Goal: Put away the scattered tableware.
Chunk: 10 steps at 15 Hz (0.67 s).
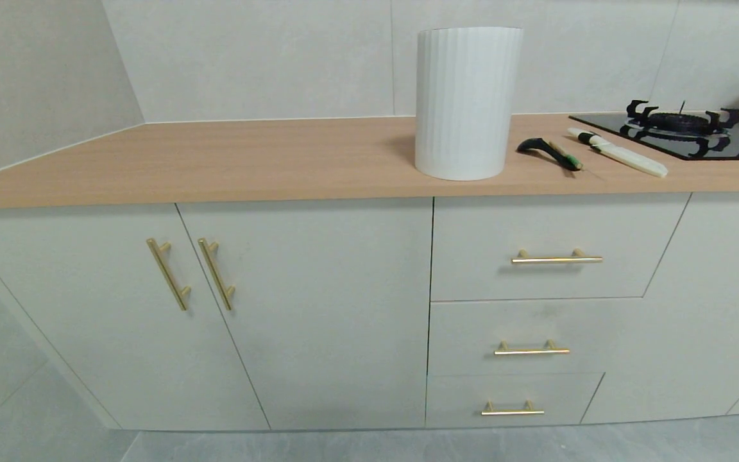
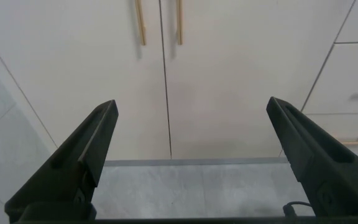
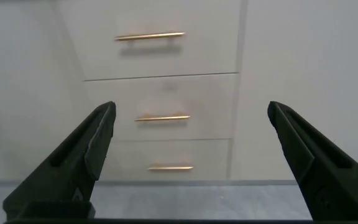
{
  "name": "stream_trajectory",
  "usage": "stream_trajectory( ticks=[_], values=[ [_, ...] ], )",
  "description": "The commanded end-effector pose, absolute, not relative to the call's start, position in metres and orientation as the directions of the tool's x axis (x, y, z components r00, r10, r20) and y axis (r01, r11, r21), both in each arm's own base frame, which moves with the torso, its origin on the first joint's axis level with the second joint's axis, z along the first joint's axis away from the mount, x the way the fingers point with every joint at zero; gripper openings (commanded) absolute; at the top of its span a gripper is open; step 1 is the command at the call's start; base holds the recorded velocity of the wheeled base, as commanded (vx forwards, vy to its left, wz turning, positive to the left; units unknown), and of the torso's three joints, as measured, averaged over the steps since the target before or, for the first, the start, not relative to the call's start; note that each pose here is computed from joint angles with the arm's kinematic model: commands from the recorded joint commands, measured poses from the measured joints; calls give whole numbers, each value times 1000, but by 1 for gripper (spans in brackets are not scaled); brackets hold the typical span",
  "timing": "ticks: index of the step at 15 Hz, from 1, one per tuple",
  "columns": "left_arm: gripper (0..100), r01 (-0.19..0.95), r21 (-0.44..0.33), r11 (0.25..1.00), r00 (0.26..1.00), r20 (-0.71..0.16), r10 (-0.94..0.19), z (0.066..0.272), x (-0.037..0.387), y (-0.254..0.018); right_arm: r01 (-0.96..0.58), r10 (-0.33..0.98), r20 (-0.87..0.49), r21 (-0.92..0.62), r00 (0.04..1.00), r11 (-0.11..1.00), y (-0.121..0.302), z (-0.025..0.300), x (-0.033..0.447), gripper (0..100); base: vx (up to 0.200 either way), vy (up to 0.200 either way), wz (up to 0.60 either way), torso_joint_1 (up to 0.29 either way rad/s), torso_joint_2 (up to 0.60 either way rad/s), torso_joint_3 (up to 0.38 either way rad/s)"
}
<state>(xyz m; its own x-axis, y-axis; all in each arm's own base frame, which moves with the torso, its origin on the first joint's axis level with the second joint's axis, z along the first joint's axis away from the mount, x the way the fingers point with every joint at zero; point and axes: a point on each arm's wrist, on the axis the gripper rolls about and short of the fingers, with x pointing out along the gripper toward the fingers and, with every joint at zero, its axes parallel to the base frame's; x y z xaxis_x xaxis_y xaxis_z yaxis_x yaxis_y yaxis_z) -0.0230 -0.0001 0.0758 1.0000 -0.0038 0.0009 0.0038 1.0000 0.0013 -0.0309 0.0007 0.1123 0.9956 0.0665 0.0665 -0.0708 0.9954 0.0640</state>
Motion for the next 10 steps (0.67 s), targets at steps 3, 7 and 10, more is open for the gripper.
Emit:
stream_trajectory(
  ticks=[3, 7, 10],
  values=[
    [100, 3, 2, 1000, 1000, 0, -3, 76, -23, 0, -247, 271, -272, 118, 923, 962, 6, 144, 18, 100, 0, 0, 0, 0, 0, 0],
    [100, 3, 2, 1000, 1000, 0, -3, 76, -23, 0, -283, 316, -514, 144, 798, 948, 25, 162, 102, 100, 0, 0, 0, 0, 0, 0],
    [100, 3, 2, 1000, 1000, 0, -3, 76, -23, 0, -272, 307, -572, 148, 761, 951, 38, 151, 165, 100, 0, 0, 0, 0, 0, 0]
  ],
)
